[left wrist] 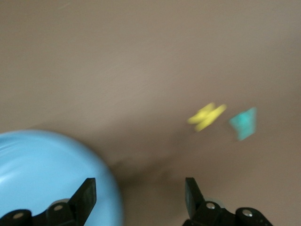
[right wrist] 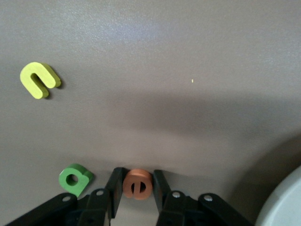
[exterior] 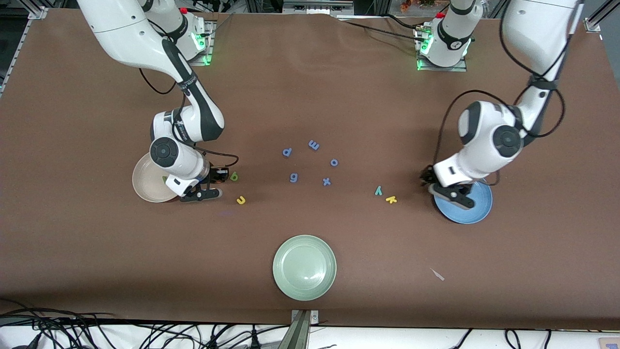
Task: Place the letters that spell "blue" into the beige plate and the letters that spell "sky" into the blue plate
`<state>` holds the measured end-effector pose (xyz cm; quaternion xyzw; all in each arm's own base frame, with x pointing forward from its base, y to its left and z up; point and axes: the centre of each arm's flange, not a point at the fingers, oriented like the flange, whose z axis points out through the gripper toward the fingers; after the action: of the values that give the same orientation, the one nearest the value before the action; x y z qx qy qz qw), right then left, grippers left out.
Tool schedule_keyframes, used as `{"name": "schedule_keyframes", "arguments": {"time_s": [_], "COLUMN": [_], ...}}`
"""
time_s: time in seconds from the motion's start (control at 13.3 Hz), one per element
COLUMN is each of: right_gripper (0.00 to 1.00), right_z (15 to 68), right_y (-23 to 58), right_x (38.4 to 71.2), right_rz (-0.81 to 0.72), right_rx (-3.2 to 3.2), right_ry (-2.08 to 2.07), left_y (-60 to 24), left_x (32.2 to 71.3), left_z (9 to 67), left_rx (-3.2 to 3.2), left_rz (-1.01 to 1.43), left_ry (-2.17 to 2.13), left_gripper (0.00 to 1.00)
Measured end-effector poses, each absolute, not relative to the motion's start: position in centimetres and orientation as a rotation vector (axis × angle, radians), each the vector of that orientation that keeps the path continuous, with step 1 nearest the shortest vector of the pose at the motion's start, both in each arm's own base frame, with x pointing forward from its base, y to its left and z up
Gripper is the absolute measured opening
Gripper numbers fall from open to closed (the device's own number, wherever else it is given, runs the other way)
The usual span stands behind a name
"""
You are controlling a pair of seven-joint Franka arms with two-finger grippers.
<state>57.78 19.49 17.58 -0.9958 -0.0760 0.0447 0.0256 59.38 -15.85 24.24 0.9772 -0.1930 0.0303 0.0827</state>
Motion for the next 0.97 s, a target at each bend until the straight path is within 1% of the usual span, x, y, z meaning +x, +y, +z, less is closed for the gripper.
{"name": "schedule_keyframes", "arguments": {"time_s": [0.07,0.22,0.38,0.45,0.53,0.6,0.67,0.75,0.9,0.97], "right_gripper": [0.3,0.29,0.29,0.29,0.29,0.29,0.29,0.29,0.29,0.36], "right_z": [18.0,18.1,19.6,21.1,22.4,23.5,24.0,24.1,23.6,23.2], "right_y": [19.6,19.7,19.7,19.1,17.7,15.3,12.5,9.9,6.3,5.6], "right_x": [57.8,57.9,58.8,59.7,60.5,61.2,61.7,62.0,61.9,61.7], "right_rz": [0.132,0.139,0.225,0.276,0.312,0.334,0.351,0.367,0.401,0.415], "right_rx": [-3.077,-3.076,-3.075,-3.075,-3.075,-3.076,-3.077,-3.08,-3.089,-3.092], "right_ry": [-0.237,-0.243,-0.261,-0.286,-0.325,-0.378,-0.423,-0.444,-0.424,-0.408], "left_y": [-19.0,-22.0,-21.5,-21.1,-20.9,-21.0,-21.2,-21.6,-22.4,-22.5], "left_x": [59.3,59.3,59.9,60.1,60.3,60.4,60.4,60.1,59.8,59.7], "left_z": [23.5,21.4,19.6,19.2,19.1,19.2,19.2,18.9,17.9,17.6], "left_rx": [2.894,2.881,2.888,2.891,2.892,2.891,2.89,2.887,2.884,2.886], "left_rz": [0.079,0.061,0.073,0.073,0.075,0.08,0.078,0.07,0.066,0.075], "left_ry": [-0.567,-0.569,-0.548,-0.541,-0.537,-0.537,-0.542,-0.552,-0.571,-0.585], "left_gripper": [0.85,0.84,0.8,0.76,0.75,0.7,0.7,0.68,0.68,0.67]}}
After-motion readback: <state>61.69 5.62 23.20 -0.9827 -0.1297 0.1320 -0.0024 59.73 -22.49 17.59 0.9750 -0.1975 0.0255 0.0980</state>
